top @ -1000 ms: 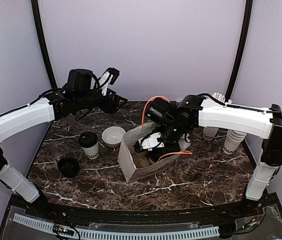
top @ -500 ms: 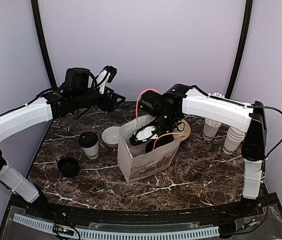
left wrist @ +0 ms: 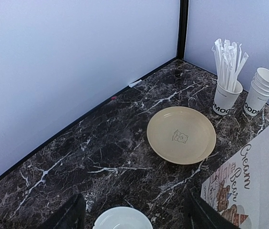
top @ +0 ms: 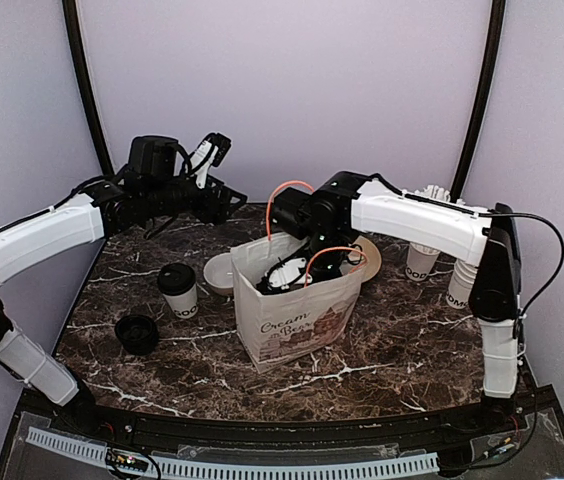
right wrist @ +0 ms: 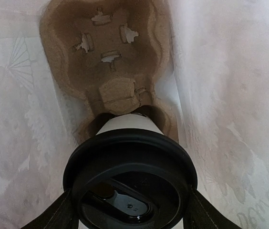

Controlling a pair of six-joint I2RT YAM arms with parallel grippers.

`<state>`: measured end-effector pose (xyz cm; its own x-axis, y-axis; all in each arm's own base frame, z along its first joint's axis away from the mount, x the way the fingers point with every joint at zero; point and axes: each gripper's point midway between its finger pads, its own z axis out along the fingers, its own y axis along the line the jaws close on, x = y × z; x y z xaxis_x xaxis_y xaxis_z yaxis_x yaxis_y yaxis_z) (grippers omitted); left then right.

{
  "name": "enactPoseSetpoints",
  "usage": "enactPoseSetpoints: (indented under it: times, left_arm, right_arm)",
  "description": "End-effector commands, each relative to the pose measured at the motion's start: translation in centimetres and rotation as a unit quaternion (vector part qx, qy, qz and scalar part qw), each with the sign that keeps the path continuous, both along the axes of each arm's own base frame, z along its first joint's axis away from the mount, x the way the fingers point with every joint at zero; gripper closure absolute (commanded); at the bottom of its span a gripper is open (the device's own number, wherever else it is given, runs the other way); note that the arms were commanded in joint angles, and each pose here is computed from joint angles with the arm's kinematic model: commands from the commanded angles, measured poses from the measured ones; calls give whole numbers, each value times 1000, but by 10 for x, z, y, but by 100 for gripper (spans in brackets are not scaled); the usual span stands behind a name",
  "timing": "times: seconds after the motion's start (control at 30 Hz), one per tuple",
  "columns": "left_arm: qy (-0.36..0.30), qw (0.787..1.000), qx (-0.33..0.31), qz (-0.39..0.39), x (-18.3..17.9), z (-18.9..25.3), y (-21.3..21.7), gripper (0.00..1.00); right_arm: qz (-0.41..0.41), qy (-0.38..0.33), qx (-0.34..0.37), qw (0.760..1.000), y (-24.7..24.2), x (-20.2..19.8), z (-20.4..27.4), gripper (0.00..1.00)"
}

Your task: Pack the takeout coffee

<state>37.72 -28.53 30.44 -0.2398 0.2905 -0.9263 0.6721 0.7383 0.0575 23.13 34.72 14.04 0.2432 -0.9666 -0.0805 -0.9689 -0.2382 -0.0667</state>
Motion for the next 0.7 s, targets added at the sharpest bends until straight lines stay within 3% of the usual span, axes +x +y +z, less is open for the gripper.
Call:
enactPoseSetpoints:
  times: [0.0,0.2,0.43,0.67]
  left_arm:
    - [-23,999,-26,-2,-8,37,6,27]
    - [-25,999,-35,-2,-13,44,9,27]
    - [-34,999,-29,-13,-22,53,11,27]
    - [-12,988,-48,-147,-70,64,-9,22]
  right_arm:
    - [-17,67,-61,996,-9,-14,-44,48]
    - [-29,62,-48,996,-4,-9,-37,45]
    - [-27,27,8,999,1,-7,13,21]
    - [-31,18,49,998,6,-10,42,1]
